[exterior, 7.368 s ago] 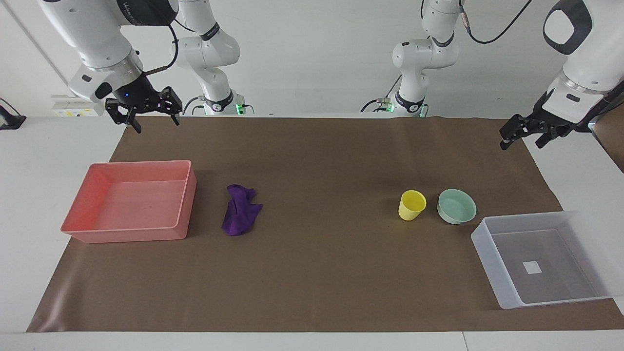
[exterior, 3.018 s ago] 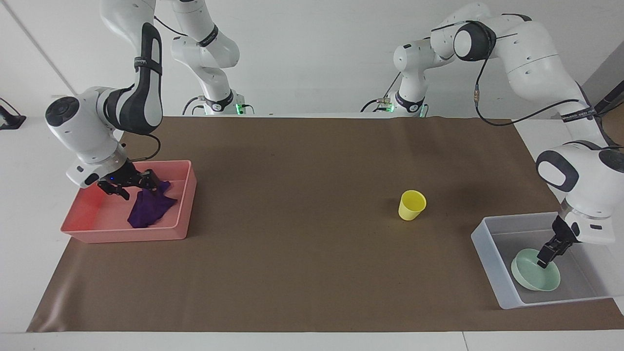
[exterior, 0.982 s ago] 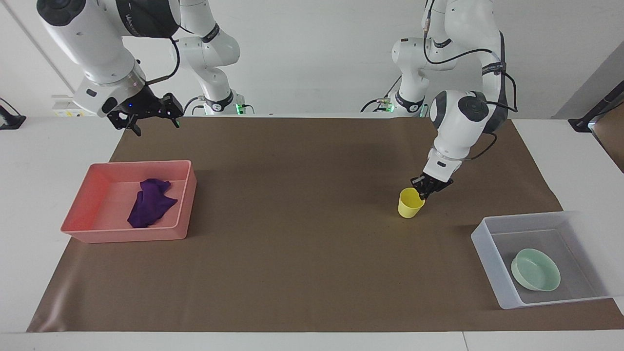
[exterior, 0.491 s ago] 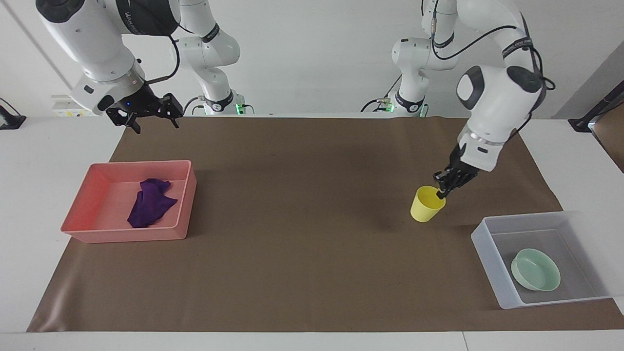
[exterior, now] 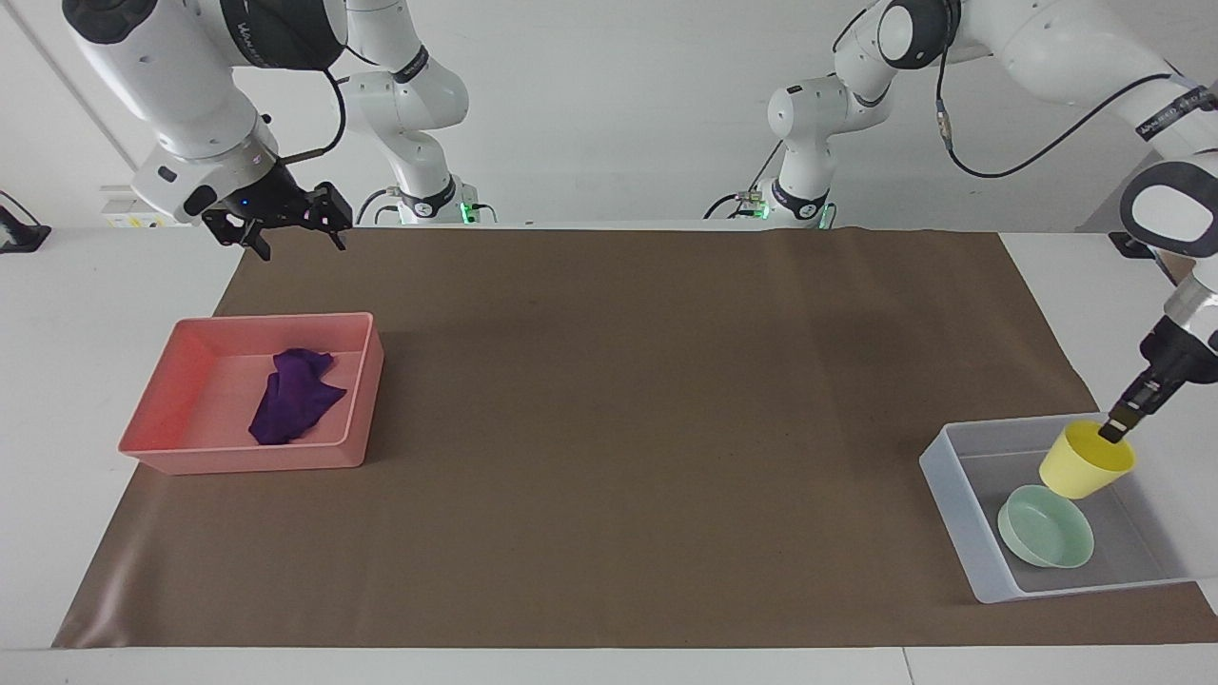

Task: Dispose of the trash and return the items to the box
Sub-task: 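Carry the yellow cup into the white bin with the left gripper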

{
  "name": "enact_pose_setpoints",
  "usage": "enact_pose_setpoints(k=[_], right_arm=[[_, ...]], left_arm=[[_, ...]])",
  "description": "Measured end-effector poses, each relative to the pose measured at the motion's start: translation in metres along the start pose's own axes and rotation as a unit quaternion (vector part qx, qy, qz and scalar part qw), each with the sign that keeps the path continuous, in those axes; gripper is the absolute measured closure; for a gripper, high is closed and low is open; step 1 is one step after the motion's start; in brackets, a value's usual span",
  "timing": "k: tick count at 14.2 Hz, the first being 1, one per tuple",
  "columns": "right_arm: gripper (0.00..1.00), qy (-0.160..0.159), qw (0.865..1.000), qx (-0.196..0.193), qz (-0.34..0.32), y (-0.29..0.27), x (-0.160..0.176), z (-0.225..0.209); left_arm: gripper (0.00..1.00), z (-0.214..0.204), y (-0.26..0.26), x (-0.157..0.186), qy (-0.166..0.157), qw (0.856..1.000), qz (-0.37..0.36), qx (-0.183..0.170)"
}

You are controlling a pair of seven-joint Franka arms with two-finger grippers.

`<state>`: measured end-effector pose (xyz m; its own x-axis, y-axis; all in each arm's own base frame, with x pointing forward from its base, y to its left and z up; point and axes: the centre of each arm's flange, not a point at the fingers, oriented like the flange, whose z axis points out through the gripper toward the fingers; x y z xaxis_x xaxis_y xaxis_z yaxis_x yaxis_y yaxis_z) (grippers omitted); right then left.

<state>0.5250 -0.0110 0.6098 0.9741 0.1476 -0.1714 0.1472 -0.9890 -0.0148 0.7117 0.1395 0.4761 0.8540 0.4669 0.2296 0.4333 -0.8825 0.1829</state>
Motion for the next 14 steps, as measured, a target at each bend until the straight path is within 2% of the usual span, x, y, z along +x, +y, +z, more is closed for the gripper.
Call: enact_pose_setpoints(k=[4,7,8,11,14], right_arm=[[0.0,0.006,1.0,0.0,0.0,0.0,-0.004,-0.005],[0.0,0.007,1.0,0.0,0.003,0.003,-0.004,-0.004],[0.0,0.009,1.0,0.0,0.003,0.003,-0.003,-0.004],[0.0,0.012,1.0,-0.001,0.002,0.002,-0.002,-0.002],[0.0,0.012,1.0,-0.001,0.001,0.001,-0.001,-0.002]], left_arm=[[0.96,0.065,0.008,-0.001,0.01,1.0,0.008,0.0],[0.96,0.09,0.007,-0.009,0.007,0.999,0.033,0.031],[0.9,0.091,0.007,-0.009,0.009,0.999,0.037,0.035],[0.58,0.083,0.015,-0.01,0.01,0.998,0.044,0.034],[0.24,0.033,0.042,-0.024,-0.023,0.997,0.061,0.035]])
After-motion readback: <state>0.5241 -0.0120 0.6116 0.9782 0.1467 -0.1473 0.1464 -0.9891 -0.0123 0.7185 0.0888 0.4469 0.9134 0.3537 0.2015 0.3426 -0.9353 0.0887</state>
